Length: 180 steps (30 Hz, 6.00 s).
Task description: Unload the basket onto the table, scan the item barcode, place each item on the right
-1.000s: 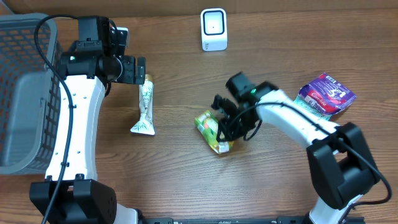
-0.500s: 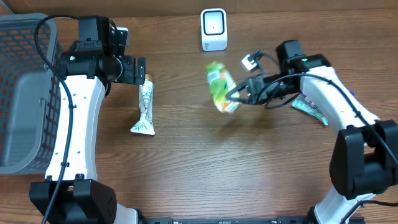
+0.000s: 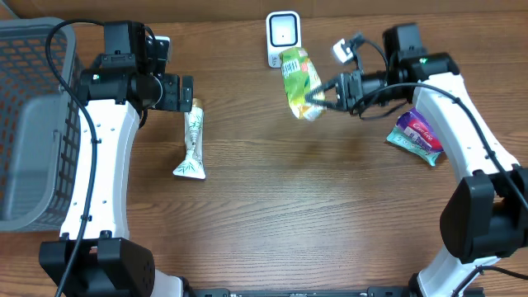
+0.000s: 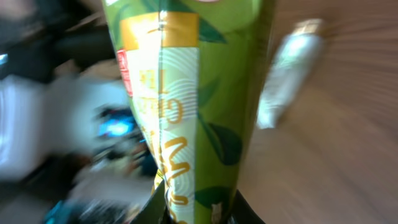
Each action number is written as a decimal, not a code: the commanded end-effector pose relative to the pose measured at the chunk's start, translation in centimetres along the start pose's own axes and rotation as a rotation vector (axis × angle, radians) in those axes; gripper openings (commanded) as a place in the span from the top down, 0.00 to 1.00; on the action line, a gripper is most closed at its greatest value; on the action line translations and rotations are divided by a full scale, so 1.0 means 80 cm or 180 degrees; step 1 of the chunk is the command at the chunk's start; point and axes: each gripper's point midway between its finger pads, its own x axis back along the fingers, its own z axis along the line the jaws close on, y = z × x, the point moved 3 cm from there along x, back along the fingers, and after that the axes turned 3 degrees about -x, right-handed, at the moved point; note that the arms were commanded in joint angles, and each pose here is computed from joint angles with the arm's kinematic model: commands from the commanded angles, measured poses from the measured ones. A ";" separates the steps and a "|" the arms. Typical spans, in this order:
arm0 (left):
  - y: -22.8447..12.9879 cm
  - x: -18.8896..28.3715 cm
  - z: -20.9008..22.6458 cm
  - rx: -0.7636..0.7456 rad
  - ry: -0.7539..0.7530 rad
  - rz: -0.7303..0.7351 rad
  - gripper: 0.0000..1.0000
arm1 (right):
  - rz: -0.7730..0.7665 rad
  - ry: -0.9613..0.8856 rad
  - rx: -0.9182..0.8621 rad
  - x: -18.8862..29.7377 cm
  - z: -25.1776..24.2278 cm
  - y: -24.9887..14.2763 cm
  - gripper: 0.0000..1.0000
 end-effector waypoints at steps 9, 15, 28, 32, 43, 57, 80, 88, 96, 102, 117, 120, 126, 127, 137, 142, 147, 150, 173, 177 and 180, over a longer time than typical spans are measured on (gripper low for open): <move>0.005 0.013 0.003 0.0068 0.0019 -0.0094 0.01 | -0.1839 -0.3836 0.0511 0.085 0.002 0.132 0.96; 0.005 0.013 0.003 0.0068 0.0019 -0.0094 0.01 | -0.2074 -0.4719 0.1601 0.056 0.010 0.182 0.96; 0.005 0.013 0.003 0.0068 0.0019 -0.0095 0.00 | -0.0846 -0.5707 0.2994 -0.012 -0.125 0.225 0.96; 0.005 0.013 0.003 0.0068 0.0019 -0.0094 0.00 | -0.0346 -0.5827 0.3280 -0.028 -0.166 0.222 0.96; 0.005 0.013 0.003 0.0068 0.0019 -0.0094 0.00 | -0.0402 -0.5908 0.3280 -0.029 -0.177 0.225 0.96; 0.005 0.013 0.003 0.0068 0.0019 -0.0094 0.00 | -0.0292 -0.5756 0.3378 -0.068 -0.154 0.208 0.96; 0.005 0.013 0.003 0.0068 0.0019 -0.0095 0.00 | -0.1057 -0.3612 -0.0906 0.053 -0.072 0.040 0.96; 0.005 0.013 0.003 0.0068 0.0019 -0.0095 0.01 | -0.1609 -0.4056 -0.2032 0.122 -0.232 -0.009 0.96; 0.005 0.013 0.003 0.0068 0.0019 -0.0095 0.01 | -0.1936 -0.4174 -0.2420 0.176 -0.288 -0.044 0.96; 0.005 0.013 0.003 0.0068 0.0019 -0.0094 0.00 | -0.1738 -0.4135 -0.2479 0.180 -0.287 -0.056 0.70; 0.005 0.013 0.003 0.0068 0.0019 -0.0094 0.01 | -0.1665 -0.3265 -0.1714 0.154 -0.138 0.016 0.05; 0.005 0.013 0.003 0.0068 0.0019 -0.0094 0.00 | -0.1432 -0.2858 -0.1580 0.109 -0.117 0.020 0.00; 0.005 0.013 0.003 0.0068 0.0019 -0.0094 0.00 | -0.0960 -0.2329 -0.0714 -0.006 -0.075 0.028 0.00; 0.004 0.013 0.003 0.0068 0.0019 -0.0093 0.00 | -0.0926 -0.2293 -0.0607 -0.023 -0.069 0.029 0.00; 0.005 0.013 0.003 0.0068 0.0019 -0.0094 0.01 | -0.0519 -0.1957 0.0052 -0.208 -0.061 0.003 0.00; 0.005 0.013 0.003 0.0068 0.0019 -0.0095 0.00 | -0.0291 -0.1849 0.0180 -0.279 -0.082 -0.020 0.00; 0.005 0.013 0.003 0.0068 0.0019 -0.0095 0.01 | -0.0226 -0.1727 0.0325 -0.323 -0.094 -0.034 0.00; 0.005 0.013 0.003 0.0068 0.0019 -0.0094 0.00 | -0.0236 -0.1798 0.0392 -0.342 -0.104 -0.036 0.00; 0.005 0.013 0.003 0.0068 0.0019 -0.0094 0.00 | -0.0487 -0.2438 0.0743 -0.396 -0.153 -0.038 0.69; 0.005 0.013 0.003 0.0068 0.0019 -0.0094 0.00 | -0.0343 -0.2558 0.0649 -0.389 -0.162 -0.050 0.77; 0.005 0.013 0.003 0.0068 0.0019 -0.0094 0.00 | -0.0247 -0.2698 0.0539 -0.371 -0.165 -0.051 0.85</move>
